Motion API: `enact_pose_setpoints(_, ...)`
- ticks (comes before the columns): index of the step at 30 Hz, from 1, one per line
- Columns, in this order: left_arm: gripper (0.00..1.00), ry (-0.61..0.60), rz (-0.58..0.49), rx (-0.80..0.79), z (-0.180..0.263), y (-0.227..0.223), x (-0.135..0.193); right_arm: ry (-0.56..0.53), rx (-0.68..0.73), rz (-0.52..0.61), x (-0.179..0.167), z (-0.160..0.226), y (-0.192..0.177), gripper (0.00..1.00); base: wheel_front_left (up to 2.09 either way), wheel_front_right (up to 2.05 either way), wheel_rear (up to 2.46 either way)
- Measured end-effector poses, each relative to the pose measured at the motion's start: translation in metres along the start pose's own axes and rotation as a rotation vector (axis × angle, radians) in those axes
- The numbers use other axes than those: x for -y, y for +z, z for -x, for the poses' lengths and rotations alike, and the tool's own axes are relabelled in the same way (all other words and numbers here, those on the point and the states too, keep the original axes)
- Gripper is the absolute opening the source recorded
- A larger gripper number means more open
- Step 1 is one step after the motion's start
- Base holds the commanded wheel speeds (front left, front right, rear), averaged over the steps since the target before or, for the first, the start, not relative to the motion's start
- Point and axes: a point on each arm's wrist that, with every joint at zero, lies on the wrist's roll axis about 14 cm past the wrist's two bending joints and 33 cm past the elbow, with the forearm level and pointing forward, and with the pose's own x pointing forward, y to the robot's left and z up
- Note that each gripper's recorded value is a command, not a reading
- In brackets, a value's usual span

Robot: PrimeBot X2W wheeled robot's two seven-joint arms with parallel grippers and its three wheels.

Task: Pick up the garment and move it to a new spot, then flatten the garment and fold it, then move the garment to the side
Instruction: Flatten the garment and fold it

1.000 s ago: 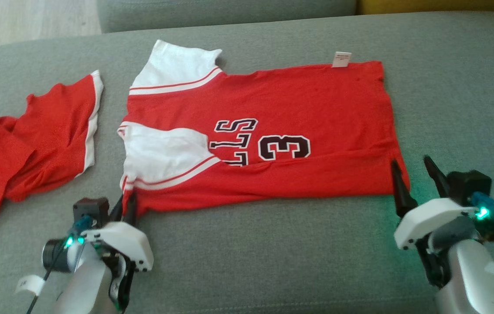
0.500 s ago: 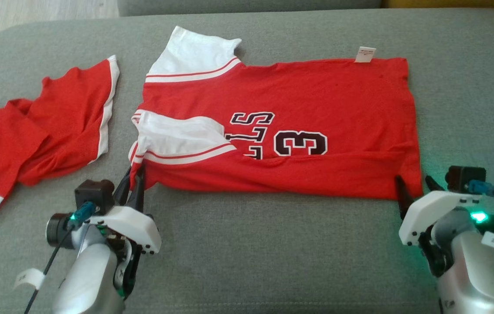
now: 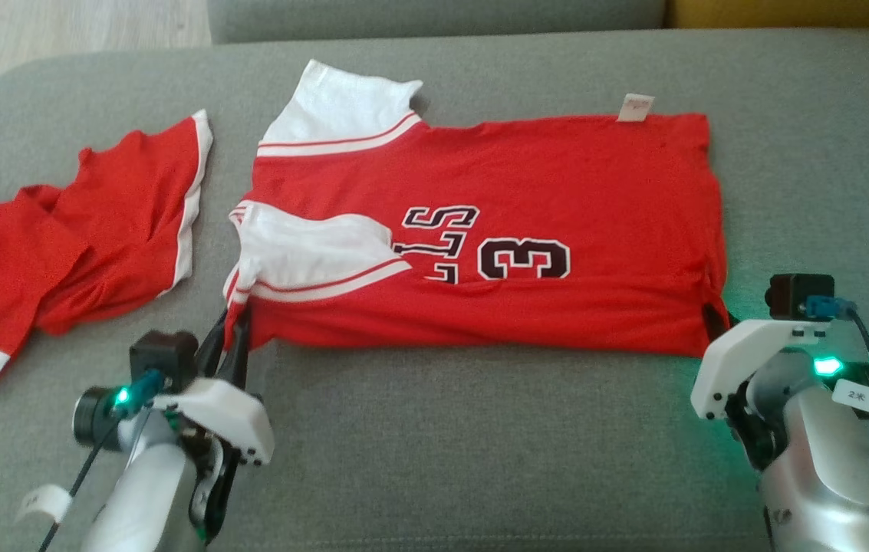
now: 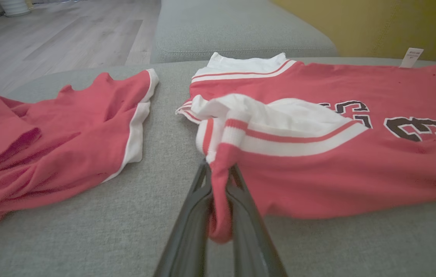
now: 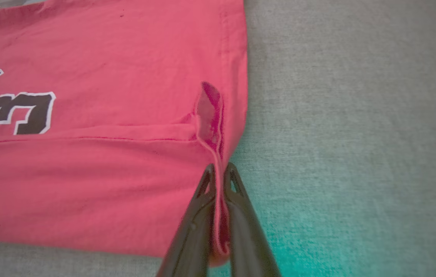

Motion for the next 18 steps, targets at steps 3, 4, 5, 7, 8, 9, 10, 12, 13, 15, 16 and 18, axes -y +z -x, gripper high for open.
enact_pose_setpoints(3, 0.0, -0.006, -0.012, -0.021, 0.008, -0.006, -0.001, -0.011, -0.004, 0.003, 0.004, 0.008, -0.001, 0.0, 0.0, 0.0, 0.0)
enact_pose_setpoints(4, 0.0, -0.006, -0.014, -0.027, 0.011, -0.008, -0.001, -0.013, -0.008, 0.003, 0.004, 0.012, -0.001, 0.0, 0.0, 0.0, 0.0)
enact_pose_setpoints(5, 0.0, -0.009, -0.016, -0.036, 0.015, -0.01, 0.0, -0.013, -0.011, 0.0, 0.005, 0.015, -0.002, 0.0, 0.0, 0.0, 0.0)
enact_pose_setpoints(7, 0.0, -0.013, -0.02, -0.045, 0.021, -0.013, 0.001, -0.009, -0.022, -0.011, 0.004, 0.022, -0.005, 0.0, 0.0, 0.0, 0.0)
enact_pose_setpoints(8, 0.0, -0.014, -0.024, -0.051, 0.024, -0.014, 0.001, -0.004, -0.033, -0.01, 0.003, 0.026, -0.006, 0.0, 0.0, 0.0, 0.0)
enact_pose_setpoints(9, 0.0, -0.017, -0.03, -0.053, 0.027, -0.015, 0.001, 0.001, -0.041, -0.013, 0.003, 0.031, -0.008, 0.0, 0.0, 0.0, 0.0)
enact_pose_setpoints(10, 0.0, -0.019, -0.035, -0.059, 0.03, -0.016, 0.0, 0.005, -0.053, -0.013, 0.003, 0.035, -0.011, 0.0, 0.0, 0.0, 0.0)
enact_pose_setpoints(12, 0.0, -0.027, -0.044, -0.074, 0.037, -0.019, 0.001, 0.01, -0.079, -0.004, 0.005, 0.045, -0.016, 0.0, 0.0, 0.0, 0.0)
enact_pose_setpoints(13, 0.0, -0.029, -0.045, -0.08, 0.041, -0.021, 0.002, 0.011, -0.09, -0.003, 0.006, 0.049, -0.018, 0.0, 0.0, 0.0, 0.0)
enact_pose_setpoints(15, 0.0, -0.034, -0.041, -0.1, 0.05, -0.027, 0.004, 0.011, -0.11, -0.006, 0.011, 0.059, -0.024, 0.0, 0.0, 0.0, 0.0)
enact_pose_setpoints(16, 0.0, -0.039, -0.042, -0.112, 0.054, -0.03, 0.005, 0.01, -0.118, -0.009, 0.013, 0.064, -0.026, 0.0, 0.0, 0.0, 0.0)
enact_pose_setpoints(18, 0.0, -0.05, -0.045, -0.126, 0.058, -0.033, 0.006, 0.009, -0.126, -0.01, 0.015, 0.069, -0.028, 0.0, 0.0, 0.0, 0.0)
